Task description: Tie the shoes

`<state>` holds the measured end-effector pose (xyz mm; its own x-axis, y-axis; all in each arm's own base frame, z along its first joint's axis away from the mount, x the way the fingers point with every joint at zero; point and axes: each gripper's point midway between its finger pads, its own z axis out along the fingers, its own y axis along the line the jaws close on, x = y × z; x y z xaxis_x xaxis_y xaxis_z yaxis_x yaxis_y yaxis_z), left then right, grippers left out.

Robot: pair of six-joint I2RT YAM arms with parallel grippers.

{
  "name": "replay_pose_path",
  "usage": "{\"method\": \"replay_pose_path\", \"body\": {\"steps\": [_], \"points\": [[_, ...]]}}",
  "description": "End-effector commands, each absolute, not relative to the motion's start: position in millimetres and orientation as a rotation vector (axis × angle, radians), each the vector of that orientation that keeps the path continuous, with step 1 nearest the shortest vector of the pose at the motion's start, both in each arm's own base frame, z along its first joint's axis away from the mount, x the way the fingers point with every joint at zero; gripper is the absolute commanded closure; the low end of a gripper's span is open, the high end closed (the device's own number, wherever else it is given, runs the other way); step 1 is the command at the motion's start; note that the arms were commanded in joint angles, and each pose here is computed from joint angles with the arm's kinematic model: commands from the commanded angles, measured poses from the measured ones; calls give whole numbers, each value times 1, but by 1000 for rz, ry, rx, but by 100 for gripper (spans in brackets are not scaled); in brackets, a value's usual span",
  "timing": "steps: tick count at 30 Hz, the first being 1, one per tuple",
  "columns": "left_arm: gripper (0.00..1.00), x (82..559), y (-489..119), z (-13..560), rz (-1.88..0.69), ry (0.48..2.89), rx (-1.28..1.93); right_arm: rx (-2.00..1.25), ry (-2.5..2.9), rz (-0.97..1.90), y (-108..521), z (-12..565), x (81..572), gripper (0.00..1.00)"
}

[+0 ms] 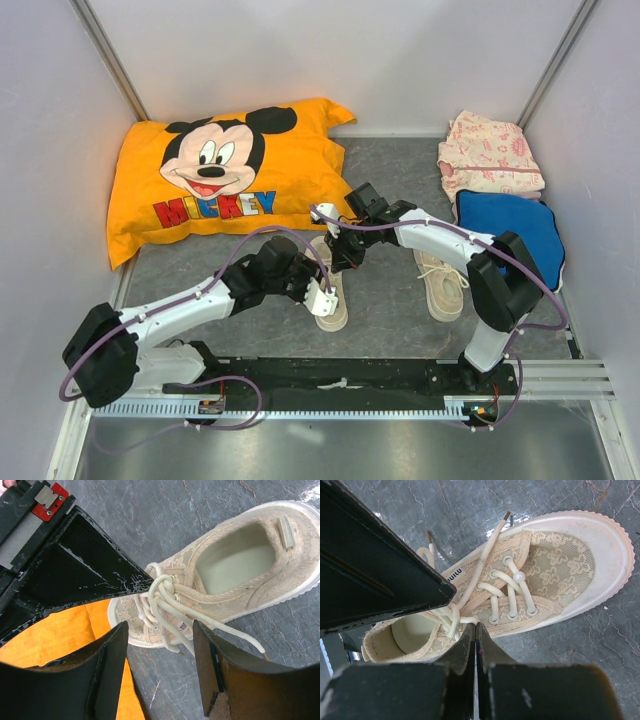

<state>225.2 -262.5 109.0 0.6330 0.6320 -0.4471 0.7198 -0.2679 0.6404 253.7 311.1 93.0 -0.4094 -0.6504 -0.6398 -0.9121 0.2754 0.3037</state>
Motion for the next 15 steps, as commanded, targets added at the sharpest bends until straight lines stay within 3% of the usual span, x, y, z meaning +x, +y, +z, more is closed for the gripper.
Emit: {"method": "replay_pose_path", "body": {"steps": [1, 7, 15], "points": [[39, 232, -271, 124, -135, 1086, 1919, -1386, 2064, 894, 321, 120, 267, 100], [40, 220, -269, 152, -226, 1137, 1817, -1385, 2065, 885, 320, 120, 267, 100], [41, 219, -267, 143, -266, 1268, 1821, -1380, 2081, 884, 319, 116, 267, 100]]}}
